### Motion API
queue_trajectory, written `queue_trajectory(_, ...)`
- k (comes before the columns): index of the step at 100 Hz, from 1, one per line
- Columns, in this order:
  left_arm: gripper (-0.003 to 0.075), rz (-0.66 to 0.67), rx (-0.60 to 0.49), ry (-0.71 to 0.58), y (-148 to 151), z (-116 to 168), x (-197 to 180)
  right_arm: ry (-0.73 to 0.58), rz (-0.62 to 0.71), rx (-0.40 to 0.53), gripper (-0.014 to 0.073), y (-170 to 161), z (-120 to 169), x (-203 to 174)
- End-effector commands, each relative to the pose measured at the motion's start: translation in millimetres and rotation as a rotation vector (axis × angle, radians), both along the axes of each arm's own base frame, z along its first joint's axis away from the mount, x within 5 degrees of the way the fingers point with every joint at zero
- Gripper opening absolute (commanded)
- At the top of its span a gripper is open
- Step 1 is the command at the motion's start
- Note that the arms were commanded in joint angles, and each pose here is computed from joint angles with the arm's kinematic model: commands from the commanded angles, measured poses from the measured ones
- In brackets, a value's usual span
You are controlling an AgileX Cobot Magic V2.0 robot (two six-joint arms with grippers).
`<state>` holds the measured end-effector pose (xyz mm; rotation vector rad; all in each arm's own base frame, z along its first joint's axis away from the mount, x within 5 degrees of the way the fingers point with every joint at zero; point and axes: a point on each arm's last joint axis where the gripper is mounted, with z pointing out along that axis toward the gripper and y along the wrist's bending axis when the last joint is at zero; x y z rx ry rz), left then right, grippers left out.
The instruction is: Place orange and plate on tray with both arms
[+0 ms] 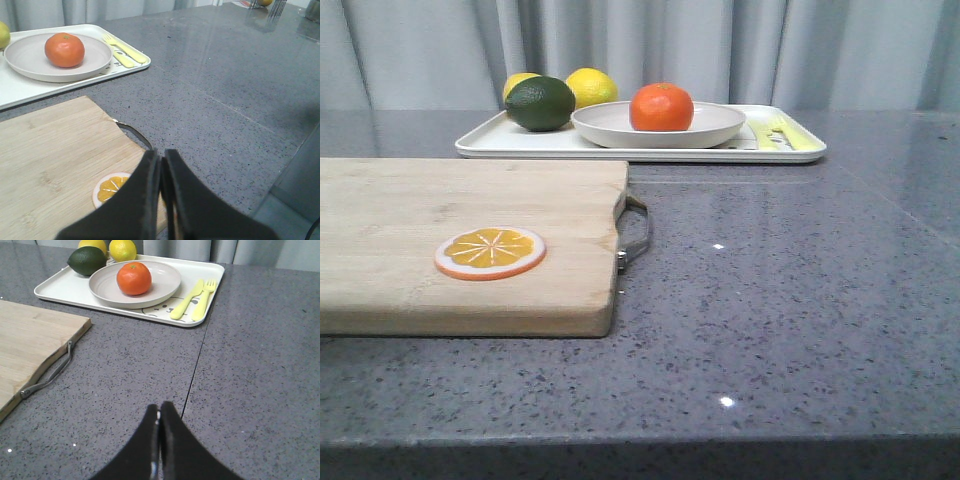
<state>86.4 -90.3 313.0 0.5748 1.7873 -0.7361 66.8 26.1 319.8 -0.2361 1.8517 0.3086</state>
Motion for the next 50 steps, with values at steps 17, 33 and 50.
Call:
queue_trajectory(17, -0.002, 0.026, -0.07, -0.052, -0.3, 13.8, 3.4, -0.099, -0.018, 0.016, -0.0075, -1.2, 14.5, 2.2)
queue_trajectory(33, -0.002, 0.027, 0.007, -0.125, 1.3, 13.2, 4.7, -0.099, -0.018, 0.016, -0.0075, -1.2, 14.5, 2.2)
queue_trajectory(50, -0.002, 0.107, 0.003, -0.188, 13.6, 8.1, 5.4, -0.099, -0.018, 0.016, -0.0075, -1.2, 14.5, 2.2)
